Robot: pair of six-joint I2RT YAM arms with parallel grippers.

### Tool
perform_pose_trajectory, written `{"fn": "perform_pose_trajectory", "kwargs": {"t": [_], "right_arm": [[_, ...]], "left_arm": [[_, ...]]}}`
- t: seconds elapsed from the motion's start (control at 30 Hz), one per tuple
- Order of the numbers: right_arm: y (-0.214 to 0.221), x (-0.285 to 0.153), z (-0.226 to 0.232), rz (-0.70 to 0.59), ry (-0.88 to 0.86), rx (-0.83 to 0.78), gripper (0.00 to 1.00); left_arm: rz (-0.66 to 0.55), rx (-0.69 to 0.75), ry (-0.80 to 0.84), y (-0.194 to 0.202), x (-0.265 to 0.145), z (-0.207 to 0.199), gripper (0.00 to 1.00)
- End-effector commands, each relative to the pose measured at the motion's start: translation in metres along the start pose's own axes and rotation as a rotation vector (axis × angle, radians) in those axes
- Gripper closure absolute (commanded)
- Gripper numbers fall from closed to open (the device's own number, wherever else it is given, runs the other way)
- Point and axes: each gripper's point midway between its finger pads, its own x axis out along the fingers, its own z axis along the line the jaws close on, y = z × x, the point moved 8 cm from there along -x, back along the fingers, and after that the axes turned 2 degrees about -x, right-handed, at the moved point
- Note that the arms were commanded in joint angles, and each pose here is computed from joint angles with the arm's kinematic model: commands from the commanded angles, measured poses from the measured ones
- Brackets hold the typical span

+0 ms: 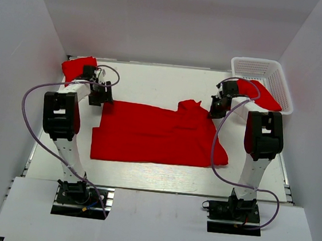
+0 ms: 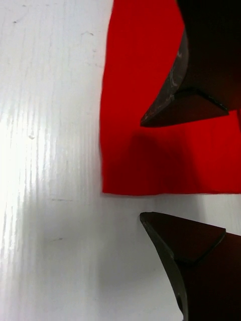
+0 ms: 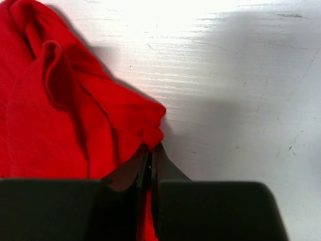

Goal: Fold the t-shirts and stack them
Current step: Grap the side of the flattened tshirt furthest away from the robot with both arms

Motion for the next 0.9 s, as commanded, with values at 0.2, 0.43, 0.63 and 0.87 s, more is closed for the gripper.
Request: {"fn": "perform_pose_trajectory", "kwargs": {"t": [0.2, 0.43, 0.63, 0.87], "right_arm": [[0.002, 0.000, 0.001, -0.001, -0.007, -0.021, 0.97], [0.002, 0.001, 0.002, -0.002, -0.012, -0.012, 0.97], [0.001, 0.002, 0.003, -0.006, -0.019, -0.002, 1.00], [-0.004, -0.001, 0.004, -0.031, -0.028, 0.007, 1.00]], "left_arm": [[0.001, -0.023, -0.021, -0.001, 0.027, 0.009, 0.41], [0.040, -0.053, -0.086, 0.011, 0.038, 0.014, 0.65], [0.058, -0.056, -0.091, 0.021, 0.044, 0.017, 0.95], [-0.012, -0.034, -0.067, 0.005, 0.031, 0.011, 1.00]]}}
